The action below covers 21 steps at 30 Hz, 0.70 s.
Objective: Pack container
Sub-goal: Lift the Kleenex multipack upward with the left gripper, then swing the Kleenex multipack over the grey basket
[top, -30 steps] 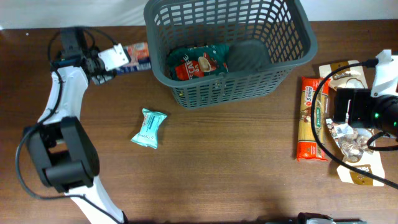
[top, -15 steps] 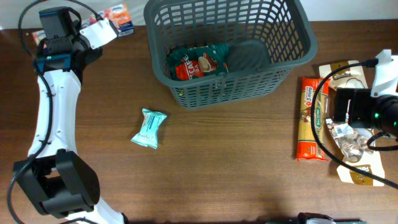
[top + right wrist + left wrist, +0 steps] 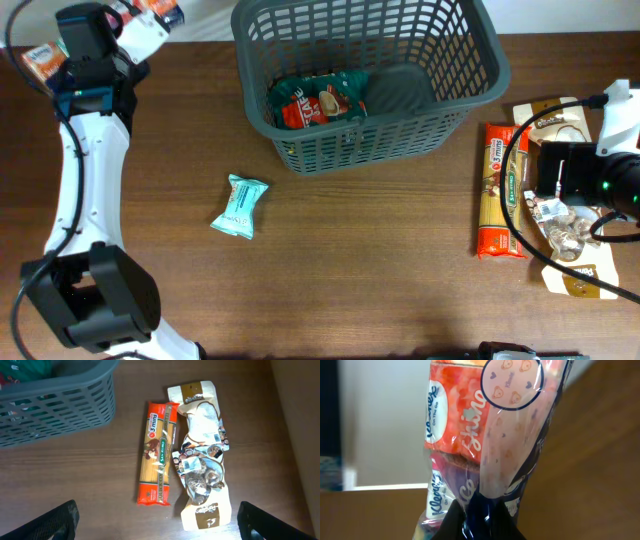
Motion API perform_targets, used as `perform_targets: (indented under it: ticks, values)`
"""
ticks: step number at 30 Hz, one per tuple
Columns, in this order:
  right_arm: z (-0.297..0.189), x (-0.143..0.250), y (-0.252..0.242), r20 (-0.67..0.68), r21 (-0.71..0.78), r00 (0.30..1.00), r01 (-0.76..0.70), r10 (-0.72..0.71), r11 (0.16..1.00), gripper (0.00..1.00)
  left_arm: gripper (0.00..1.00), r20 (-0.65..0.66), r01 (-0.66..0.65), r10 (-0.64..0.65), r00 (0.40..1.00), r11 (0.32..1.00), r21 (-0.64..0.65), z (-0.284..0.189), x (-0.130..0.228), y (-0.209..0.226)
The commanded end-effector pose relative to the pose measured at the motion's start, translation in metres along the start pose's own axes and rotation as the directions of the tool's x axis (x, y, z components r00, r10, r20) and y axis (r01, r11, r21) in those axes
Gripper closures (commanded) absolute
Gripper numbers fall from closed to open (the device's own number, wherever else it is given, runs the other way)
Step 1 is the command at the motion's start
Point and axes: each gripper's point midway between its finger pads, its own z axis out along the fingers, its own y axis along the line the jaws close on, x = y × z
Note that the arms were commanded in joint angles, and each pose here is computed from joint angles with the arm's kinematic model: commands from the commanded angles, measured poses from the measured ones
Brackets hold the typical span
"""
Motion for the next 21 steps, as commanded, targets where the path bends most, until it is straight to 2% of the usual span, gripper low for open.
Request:
perform_targets:
  ticks: [1,6,11,17,21]
  values:
    - [-0.005,-0.002,-0.006,0.016,0.024,1.000,-0.019,0.018,1.000,0.01,0.98,0.090,0.080,-0.065,0.994,0.982,-0.172,-0.051,-0.022,0.064]
    - [-0.005,-0.002,-0.006,0.016,0.024,1.000,-0.019,0.018,1.000,0.01,0.98,0.209,0.186,-0.127,0.970,0.936,-0.297,-0.099,-0.044,0.108]
    - [-0.005,-0.002,-0.006,0.016,0.024,1.000,-0.019,0.018,1.000,0.01,0.98,0.347,0.308,-0.185,0.919,0.887,-0.344,-0.151,-0.068,0.135]
    - [-0.005,-0.002,-0.006,0.016,0.024,1.000,-0.019,0.018,1.000,0.01,0.98,0.511,0.384,-0.216,0.832,0.889,-0.250,-0.194,-0.114,0.126]
    - [-0.005,-0.002,-0.006,0.016,0.024,1.000,-0.019,0.018,1.000,0.01,0.98,0.582,0.350,-0.197,0.789,0.922,-0.163,-0.206,-0.150,0.101]
